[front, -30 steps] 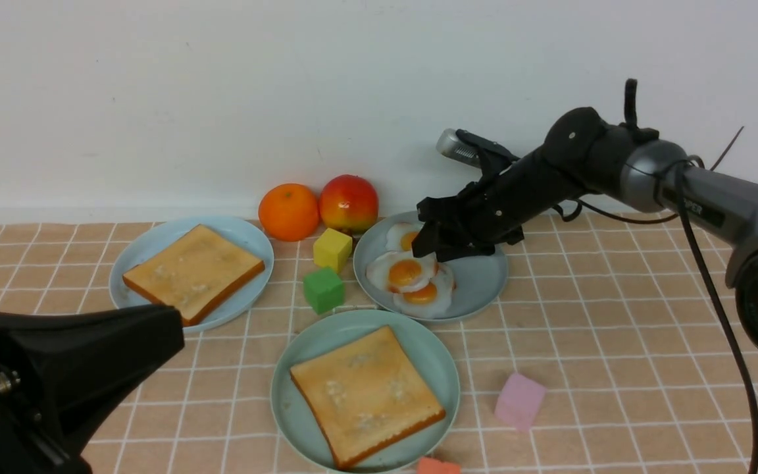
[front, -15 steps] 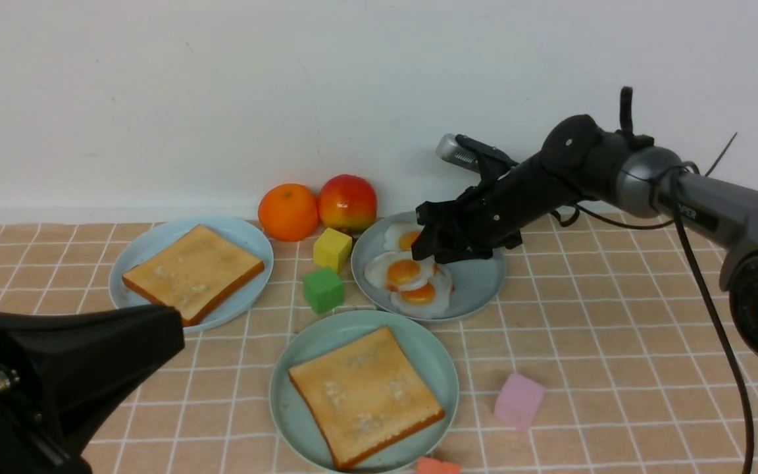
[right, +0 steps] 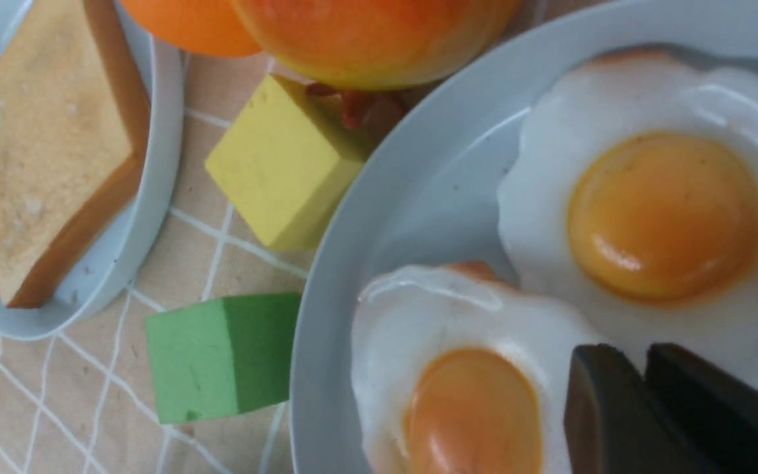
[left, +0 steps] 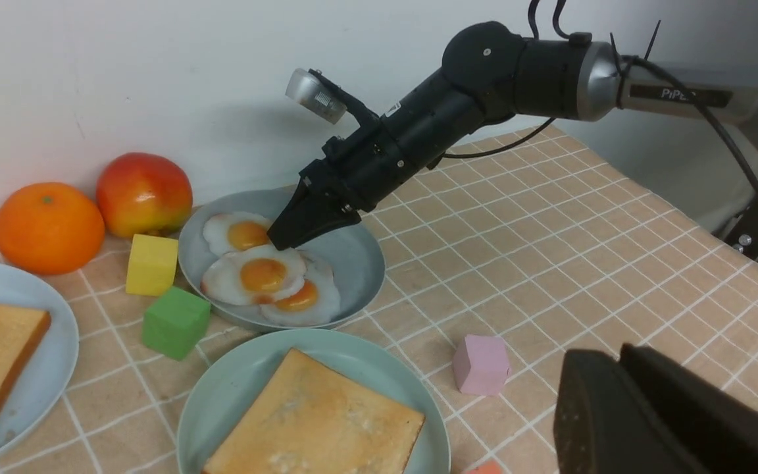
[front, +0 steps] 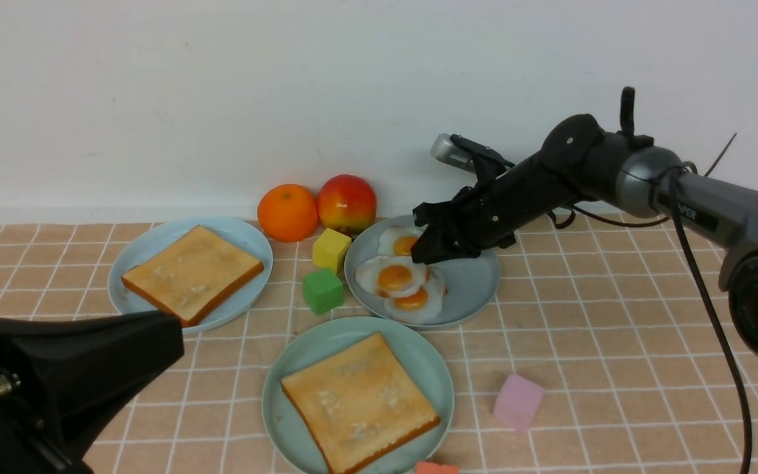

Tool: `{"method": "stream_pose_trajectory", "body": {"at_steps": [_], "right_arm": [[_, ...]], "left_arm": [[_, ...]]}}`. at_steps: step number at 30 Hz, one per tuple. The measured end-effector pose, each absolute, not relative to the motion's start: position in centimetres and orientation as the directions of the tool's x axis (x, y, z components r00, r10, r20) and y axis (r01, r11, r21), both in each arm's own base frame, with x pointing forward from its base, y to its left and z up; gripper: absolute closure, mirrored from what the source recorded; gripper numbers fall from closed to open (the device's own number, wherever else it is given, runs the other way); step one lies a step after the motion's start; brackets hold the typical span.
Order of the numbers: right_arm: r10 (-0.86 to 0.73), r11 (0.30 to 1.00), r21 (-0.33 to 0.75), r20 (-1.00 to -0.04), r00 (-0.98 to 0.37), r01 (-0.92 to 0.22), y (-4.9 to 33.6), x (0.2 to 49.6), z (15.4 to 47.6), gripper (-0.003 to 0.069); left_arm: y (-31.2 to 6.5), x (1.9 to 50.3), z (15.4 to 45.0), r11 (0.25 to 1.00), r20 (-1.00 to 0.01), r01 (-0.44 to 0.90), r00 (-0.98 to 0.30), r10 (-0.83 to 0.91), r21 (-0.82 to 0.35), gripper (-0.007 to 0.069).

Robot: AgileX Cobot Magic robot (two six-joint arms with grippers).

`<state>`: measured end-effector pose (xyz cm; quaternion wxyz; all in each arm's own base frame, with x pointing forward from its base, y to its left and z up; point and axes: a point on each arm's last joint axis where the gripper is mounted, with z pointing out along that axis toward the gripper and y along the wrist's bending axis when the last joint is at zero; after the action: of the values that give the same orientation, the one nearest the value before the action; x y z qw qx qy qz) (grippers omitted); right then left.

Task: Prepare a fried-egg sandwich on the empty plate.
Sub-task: Use the right arm to grab a fried egg, then use the right arm to place the fried egg on the slice of bread in the middle

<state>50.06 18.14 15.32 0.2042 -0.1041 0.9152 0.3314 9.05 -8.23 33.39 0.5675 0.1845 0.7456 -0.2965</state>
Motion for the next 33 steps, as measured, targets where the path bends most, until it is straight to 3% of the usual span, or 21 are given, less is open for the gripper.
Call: {"method": "stream_pose_trajectory", "body": {"at_steps": [12,21,33], "right_arm": [[-0.076,0.740,0.585,-0.417,-0.906,-0.332,17.0,49.9,15.9,0.0613],[-0.109,0.722,0.573,-0.458,-0.882,-0.387,15.9,49.4,19.6,0.0621],[-0.192,0.677,0.596,-0.422,-0.886,-0.431,15.9,46.1,23.6,0.0624]], "left_arm": [[-8.2,9.1,33.2,0.764,-0.955,0.606,-0.294,-0.042,-0.220,0.0569],[-8.1,9.1,33.2,0.773,-0.965,0.610,-0.264,-0.012,-0.176,0.0560],[-8.0,9.2,33.2,0.779,-0.970,0.610,-0.244,0.013,-0.143,0.0554]]}}
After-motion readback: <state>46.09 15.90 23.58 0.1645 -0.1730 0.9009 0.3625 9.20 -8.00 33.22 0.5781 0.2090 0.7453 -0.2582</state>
